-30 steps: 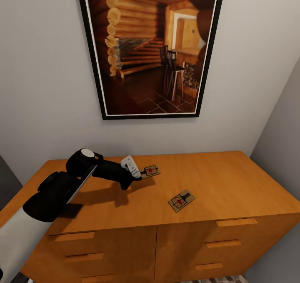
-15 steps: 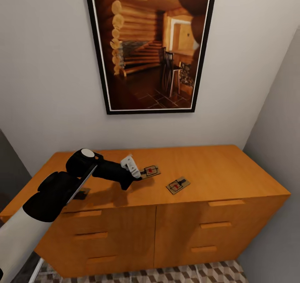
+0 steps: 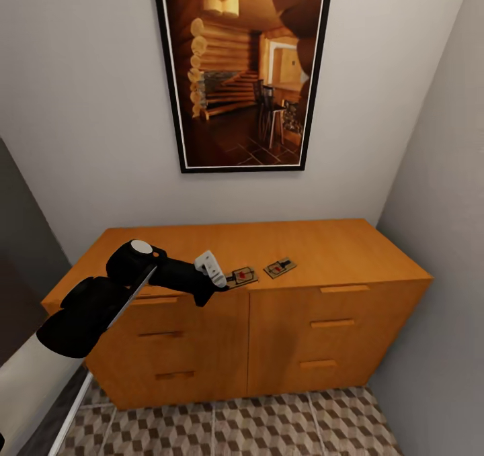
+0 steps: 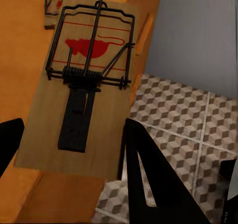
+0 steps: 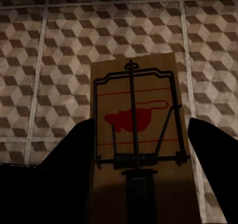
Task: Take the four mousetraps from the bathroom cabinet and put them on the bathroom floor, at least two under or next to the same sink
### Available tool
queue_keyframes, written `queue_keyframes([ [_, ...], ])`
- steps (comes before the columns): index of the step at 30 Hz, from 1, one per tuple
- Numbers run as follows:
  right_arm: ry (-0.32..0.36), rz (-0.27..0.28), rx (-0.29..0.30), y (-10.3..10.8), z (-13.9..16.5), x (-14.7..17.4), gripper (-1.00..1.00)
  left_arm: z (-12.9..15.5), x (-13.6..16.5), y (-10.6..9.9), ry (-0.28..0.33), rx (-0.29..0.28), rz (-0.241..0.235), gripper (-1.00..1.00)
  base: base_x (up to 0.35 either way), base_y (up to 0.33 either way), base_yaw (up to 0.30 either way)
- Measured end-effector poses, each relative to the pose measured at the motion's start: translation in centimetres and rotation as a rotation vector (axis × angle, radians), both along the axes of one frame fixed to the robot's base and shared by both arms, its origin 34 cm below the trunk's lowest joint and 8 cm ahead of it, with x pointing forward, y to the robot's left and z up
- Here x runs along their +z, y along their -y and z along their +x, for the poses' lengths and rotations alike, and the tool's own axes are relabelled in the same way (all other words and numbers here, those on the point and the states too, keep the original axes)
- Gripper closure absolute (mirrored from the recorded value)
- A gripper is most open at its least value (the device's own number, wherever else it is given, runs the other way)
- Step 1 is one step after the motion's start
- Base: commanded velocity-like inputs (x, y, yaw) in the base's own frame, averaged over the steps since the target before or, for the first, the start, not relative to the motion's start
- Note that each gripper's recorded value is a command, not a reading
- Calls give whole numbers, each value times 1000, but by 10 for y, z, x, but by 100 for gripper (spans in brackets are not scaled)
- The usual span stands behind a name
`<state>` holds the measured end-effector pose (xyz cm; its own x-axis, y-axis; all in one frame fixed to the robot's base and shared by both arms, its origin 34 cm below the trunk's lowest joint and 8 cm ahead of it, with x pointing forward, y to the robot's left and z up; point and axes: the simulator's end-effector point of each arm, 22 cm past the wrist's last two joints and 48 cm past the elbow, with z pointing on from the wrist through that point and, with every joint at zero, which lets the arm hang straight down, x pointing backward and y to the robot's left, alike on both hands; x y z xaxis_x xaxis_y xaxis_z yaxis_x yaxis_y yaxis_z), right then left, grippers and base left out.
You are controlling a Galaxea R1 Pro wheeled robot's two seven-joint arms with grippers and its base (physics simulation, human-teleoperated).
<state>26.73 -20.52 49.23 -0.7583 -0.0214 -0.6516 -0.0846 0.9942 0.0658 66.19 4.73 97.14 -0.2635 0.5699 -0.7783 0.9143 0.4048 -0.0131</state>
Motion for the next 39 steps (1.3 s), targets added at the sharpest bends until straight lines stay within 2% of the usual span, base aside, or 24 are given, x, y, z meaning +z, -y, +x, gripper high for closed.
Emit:
queue_keyframes([
  [22, 0, 0, 1, 0, 0, 0, 100, -1, -1, 1, -1, -2, 1, 100, -323, 0, 0],
  [39, 2, -1, -1, 1, 1, 0, 100, 0, -5, -1, 0, 0, 12, 100, -30, 0, 0],
])
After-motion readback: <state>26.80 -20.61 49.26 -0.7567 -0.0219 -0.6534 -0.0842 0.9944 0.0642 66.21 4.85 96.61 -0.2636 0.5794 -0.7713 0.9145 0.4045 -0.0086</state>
